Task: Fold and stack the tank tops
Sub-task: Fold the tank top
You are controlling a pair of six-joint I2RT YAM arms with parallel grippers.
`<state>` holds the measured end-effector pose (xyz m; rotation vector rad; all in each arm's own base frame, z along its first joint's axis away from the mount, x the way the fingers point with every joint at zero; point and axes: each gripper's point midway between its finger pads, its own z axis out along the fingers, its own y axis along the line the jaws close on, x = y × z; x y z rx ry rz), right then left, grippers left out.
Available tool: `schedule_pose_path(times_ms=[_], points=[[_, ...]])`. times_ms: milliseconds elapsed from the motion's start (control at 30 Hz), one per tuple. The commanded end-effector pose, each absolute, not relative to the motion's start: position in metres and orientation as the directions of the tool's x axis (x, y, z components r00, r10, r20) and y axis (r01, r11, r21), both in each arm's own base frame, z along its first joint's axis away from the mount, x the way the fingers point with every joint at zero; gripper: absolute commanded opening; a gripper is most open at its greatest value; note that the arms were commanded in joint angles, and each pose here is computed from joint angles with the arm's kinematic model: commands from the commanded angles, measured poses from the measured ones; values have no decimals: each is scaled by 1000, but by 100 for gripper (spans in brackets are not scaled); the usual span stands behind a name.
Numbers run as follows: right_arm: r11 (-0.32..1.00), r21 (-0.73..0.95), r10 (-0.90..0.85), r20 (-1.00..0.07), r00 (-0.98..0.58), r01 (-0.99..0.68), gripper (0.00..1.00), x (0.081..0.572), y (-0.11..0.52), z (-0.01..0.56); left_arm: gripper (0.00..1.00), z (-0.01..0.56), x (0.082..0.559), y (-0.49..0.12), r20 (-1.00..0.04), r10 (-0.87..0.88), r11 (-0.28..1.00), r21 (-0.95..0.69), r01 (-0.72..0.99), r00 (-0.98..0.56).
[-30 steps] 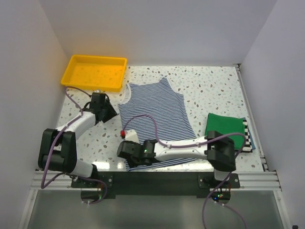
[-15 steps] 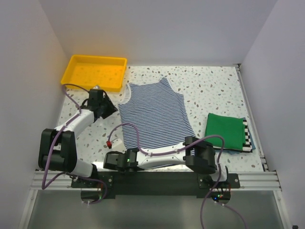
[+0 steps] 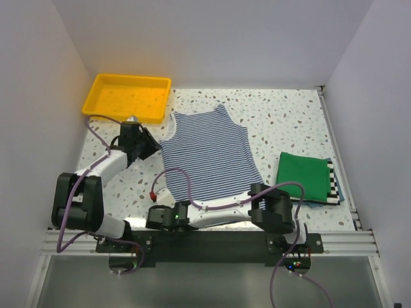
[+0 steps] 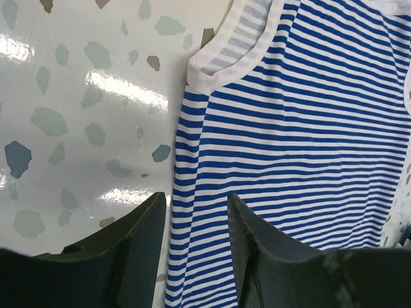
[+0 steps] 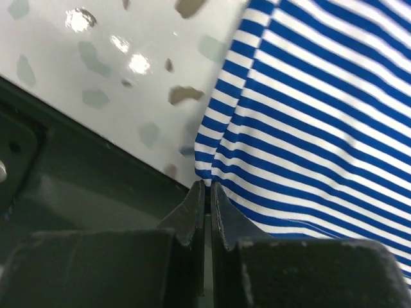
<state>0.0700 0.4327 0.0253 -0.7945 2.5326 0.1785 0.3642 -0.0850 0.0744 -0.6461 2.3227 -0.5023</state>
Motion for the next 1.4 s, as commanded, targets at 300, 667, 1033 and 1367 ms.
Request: schedule_pose_path(times_ms=[300, 667, 1033, 1367], points=[[770, 209, -429, -528, -733, -602, 0, 73, 409, 106, 54, 63, 381, -94, -529, -584, 778, -580, -240, -615], [773, 246, -410, -508, -757, -584, 0, 65, 401, 111, 42, 23, 401, -90, -503, -587, 791, -525, -315, -634], [748, 306, -417, -474, -775, -589, 0, 45, 394, 101, 0, 24, 398, -75, -526, -568, 819, -439, -370, -633], [626, 378, -517, -455, -725, -683, 0, 5, 457, 99, 0, 75, 403, -25, -666, -517, 838, -265, -477, -537]])
